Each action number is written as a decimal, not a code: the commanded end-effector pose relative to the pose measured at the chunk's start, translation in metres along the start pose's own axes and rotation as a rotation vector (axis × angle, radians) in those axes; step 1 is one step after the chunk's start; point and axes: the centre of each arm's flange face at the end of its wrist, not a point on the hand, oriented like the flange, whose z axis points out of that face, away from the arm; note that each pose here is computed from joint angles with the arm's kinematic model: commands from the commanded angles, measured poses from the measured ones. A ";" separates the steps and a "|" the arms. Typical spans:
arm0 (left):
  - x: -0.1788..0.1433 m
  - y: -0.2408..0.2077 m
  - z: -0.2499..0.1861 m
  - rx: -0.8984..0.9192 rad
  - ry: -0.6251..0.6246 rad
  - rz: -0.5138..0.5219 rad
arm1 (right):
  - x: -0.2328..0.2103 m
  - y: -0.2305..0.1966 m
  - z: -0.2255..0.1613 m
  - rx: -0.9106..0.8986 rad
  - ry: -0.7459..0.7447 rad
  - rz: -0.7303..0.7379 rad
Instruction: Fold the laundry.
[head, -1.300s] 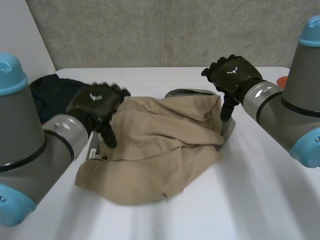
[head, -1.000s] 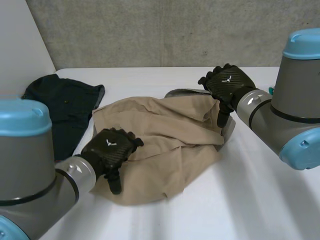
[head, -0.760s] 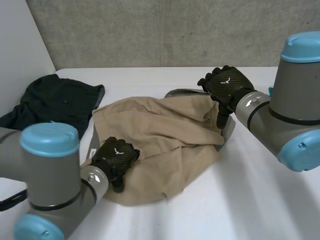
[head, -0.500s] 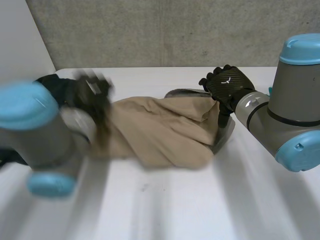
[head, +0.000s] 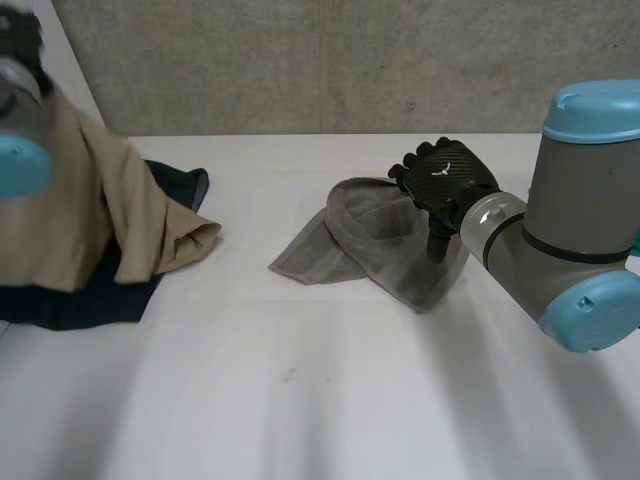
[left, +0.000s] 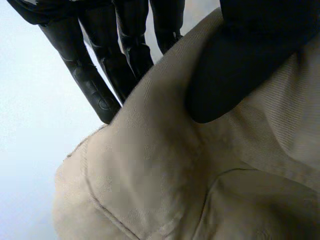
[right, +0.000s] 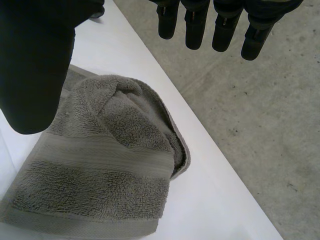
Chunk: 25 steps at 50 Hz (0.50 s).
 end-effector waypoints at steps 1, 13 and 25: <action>0.029 0.094 0.021 -0.157 0.006 0.095 | 0.000 0.000 0.000 0.001 0.000 -0.004; 0.039 0.061 -0.005 -0.165 0.113 0.129 | 0.005 0.000 0.003 0.008 0.020 0.006; 0.026 -0.041 -0.108 -0.152 0.459 -0.034 | 0.034 -0.004 0.010 0.010 0.110 0.090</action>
